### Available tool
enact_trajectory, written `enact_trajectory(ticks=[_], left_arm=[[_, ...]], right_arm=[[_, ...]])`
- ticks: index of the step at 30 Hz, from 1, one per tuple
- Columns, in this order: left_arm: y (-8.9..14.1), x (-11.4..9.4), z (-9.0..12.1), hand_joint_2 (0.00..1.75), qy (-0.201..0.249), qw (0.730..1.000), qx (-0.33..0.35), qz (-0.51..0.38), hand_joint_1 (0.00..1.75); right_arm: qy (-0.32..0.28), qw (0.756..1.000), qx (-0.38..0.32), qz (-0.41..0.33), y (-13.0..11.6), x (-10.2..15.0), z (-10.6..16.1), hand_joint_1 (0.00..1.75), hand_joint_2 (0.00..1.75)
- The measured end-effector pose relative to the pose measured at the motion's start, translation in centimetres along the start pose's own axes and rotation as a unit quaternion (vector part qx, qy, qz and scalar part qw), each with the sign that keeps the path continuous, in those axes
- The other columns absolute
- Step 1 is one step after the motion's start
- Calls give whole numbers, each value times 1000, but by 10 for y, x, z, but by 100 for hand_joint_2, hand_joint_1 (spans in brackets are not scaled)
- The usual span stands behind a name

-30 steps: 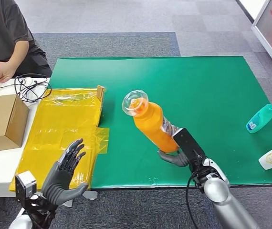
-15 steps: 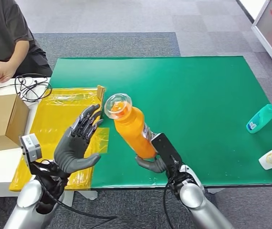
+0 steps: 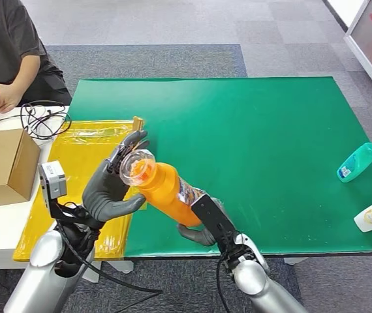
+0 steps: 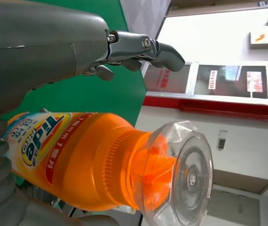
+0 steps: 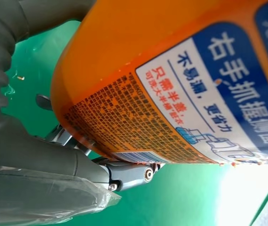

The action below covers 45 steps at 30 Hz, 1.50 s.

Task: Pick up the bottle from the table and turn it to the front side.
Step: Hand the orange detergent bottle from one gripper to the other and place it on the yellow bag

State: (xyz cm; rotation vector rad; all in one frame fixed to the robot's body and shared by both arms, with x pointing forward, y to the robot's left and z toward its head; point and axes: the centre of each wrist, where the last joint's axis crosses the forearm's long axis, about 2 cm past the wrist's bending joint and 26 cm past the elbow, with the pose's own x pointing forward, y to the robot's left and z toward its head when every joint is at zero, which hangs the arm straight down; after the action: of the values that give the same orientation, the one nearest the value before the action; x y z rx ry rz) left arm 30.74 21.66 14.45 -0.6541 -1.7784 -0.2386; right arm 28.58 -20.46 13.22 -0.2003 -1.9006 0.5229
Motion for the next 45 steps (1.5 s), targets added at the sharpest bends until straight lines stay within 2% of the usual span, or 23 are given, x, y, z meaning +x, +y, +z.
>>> enact_trajectory(ticks=[8,17,21,31,35,45], left_arm=[[-8,-7,-5,175,36,999,-27,5,0],[-14,-12,-8,175,54,997,-52,8,3],[-14,-13,-10,175,56,997,-58,3,171],[-14,-12,-12,175,58,997,-58,-14,175],[-13,-12,-12,175,56,997,-54,-26,175],[1,-2,-7,175,74,992,-48,-86,175]], right_arm=[[-15,1000,5,15,4,5,-5,175,175],[-32,999,6,29,5,11,-12,175,175],[-33,999,7,30,5,11,-13,175,175],[-29,999,9,31,6,10,-12,175,175],[-28,999,12,31,8,9,-12,0,175],[-10,1000,-4,27,8,3,-2,0,175]])
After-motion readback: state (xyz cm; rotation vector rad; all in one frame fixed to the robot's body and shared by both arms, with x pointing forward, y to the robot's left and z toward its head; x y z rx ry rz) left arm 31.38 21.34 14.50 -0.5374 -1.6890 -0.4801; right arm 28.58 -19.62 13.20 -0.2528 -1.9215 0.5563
